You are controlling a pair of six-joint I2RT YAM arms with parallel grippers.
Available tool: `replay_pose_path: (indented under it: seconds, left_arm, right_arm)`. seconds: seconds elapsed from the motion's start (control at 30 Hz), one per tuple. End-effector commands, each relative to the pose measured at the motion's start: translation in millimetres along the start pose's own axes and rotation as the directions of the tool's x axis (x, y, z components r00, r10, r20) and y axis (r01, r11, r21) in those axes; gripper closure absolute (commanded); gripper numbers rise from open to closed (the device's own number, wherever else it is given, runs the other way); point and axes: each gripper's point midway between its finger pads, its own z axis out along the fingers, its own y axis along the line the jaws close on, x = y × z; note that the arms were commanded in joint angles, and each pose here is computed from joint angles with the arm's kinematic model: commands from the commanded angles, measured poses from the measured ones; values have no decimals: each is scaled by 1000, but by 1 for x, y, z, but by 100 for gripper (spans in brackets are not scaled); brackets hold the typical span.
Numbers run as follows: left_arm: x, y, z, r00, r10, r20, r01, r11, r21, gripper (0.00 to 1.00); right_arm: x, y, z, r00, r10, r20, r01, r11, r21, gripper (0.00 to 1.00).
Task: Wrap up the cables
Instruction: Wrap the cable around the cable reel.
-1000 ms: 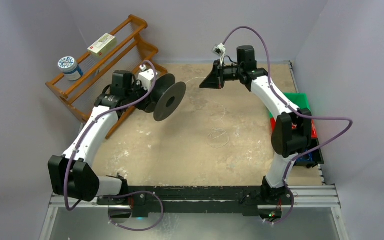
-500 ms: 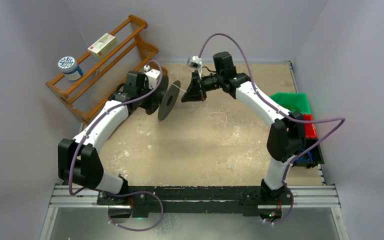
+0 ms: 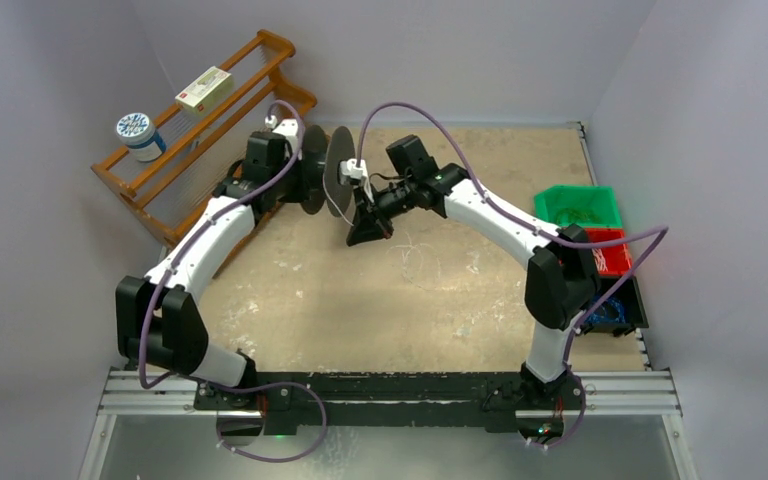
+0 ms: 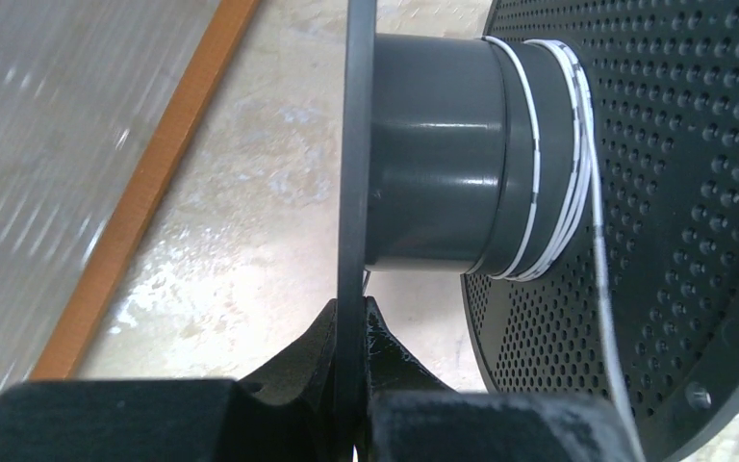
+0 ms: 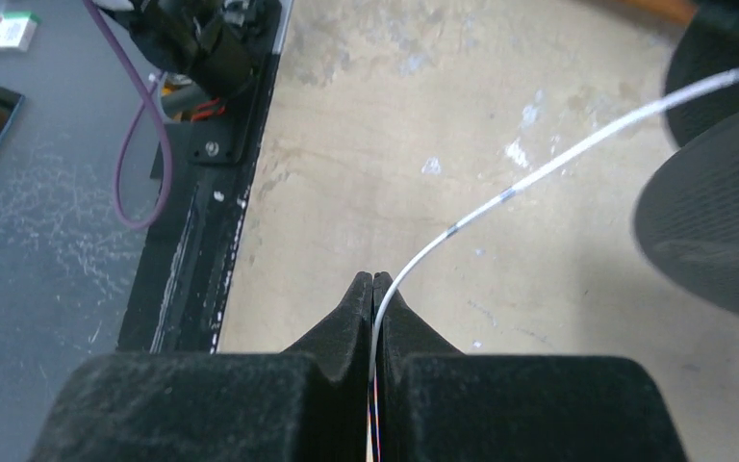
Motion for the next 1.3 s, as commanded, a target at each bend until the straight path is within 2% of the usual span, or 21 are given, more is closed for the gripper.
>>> replay_pose_path:
  seconds: [0.0,0.23,0.67,0.77,0.9,1.0,1.13,1.27]
  left_arm:
    - [-90,-30,-42,953,-138,270,90,979,183,100]
    - [-119,-41,-74,914,-265,306,130,909,396,100]
    - [-97,-84,-134,941,-170,292,-61,765,641,100]
    - [-84,-85,-140,953,-63,295,-147,757,637,100]
    - [-69,-68,-135,931,114,346,-293,800,523,100]
    - [-58,-56,-134,901,225,370,-386,805,451,100]
    - [-47,-50,-134,877,299,376,-448,792,415,100]
    - [-33,-51,-129,873,338,352,-474,760,445,100]
  right_arm:
    - [18,8,-7,999,-23,-34,23,1000,13,100]
    - [40,11,-11,998,50,-49,-50,999,-1,100]
    - [45,-58,-73,969,229,91,-242,955,169,100]
    - [40,-67,-89,963,239,126,-261,943,208,100]
    - [29,-76,-116,962,217,163,-256,926,276,100]
    - [20,-79,-133,964,193,184,-244,919,309,100]
    - [6,-78,-145,965,167,200,-226,920,319,100]
    - [-8,-77,-154,965,145,220,-213,920,329,100]
